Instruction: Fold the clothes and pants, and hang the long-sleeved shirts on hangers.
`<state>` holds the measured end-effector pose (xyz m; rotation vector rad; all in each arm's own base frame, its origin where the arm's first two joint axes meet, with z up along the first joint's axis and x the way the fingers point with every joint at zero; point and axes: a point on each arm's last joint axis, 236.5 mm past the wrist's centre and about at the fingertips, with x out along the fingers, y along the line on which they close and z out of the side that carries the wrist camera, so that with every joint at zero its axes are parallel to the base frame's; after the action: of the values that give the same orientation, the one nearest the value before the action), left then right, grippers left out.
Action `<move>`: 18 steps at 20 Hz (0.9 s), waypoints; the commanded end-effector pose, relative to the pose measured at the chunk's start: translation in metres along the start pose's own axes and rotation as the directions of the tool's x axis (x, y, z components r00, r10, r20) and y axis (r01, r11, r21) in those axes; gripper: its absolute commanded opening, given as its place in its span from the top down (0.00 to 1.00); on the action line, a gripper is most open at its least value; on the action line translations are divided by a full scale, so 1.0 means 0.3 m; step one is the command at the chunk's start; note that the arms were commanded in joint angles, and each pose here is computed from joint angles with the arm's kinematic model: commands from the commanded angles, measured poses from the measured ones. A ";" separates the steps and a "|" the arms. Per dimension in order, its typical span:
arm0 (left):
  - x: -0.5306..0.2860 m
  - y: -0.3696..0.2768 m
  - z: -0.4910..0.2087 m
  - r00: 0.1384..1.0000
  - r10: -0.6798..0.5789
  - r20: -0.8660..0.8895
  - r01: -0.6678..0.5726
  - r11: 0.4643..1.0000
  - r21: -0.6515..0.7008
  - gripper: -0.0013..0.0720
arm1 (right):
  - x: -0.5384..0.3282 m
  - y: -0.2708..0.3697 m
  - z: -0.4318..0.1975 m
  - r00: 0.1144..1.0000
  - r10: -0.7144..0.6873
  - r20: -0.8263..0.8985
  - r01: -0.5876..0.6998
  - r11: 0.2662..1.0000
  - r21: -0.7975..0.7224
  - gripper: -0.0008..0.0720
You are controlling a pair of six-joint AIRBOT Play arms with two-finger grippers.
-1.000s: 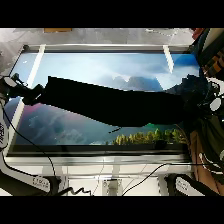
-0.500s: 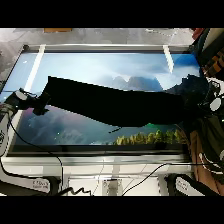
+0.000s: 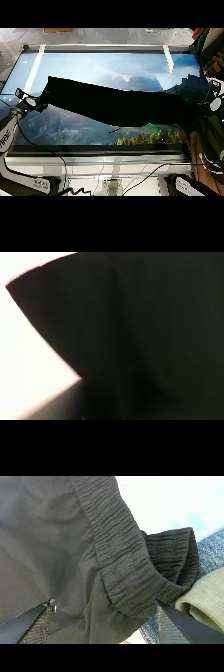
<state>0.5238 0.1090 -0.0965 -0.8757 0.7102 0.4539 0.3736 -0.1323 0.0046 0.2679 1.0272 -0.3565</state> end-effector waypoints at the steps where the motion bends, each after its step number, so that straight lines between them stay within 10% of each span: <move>1: -0.010 -0.119 0.135 0.977 -0.104 0.184 0.075 0.985 0.155 0.97 | -0.001 0.024 -0.007 1.000 0.029 -0.008 -0.029 0.998 -0.050 0.04; 4: -0.044 -0.180 0.178 0.972 -0.132 0.194 0.100 0.981 0.168 0.97 | -0.002 0.073 0.003 0.998 0.056 0.008 -0.055 0.995 -0.078 0.06; 8: -0.194 -0.303 0.247 0.958 -0.195 0.211 0.130 0.949 0.288 0.97 | -0.016 0.218 0.069 0.985 0.130 0.109 -0.114 0.983 -0.147 0.74; 12: -0.452 -0.431 0.303 0.933 -0.275 0.231 0.138 0.868 0.477 0.97 | -0.081 0.479 0.150 0.916 0.311 0.251 -0.279 0.947 -0.157 0.96; 18: -0.733 -0.503 0.260 0.931 -0.323 0.172 0.146 0.760 0.633 0.97 | -0.224 1.063 0.105 0.766 0.608 0.210 -0.567 0.792 -0.227 0.97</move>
<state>0.5212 0.0852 0.1544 -0.3339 0.4013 0.1419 0.4840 0.0763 0.0760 0.3118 0.6673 0.1219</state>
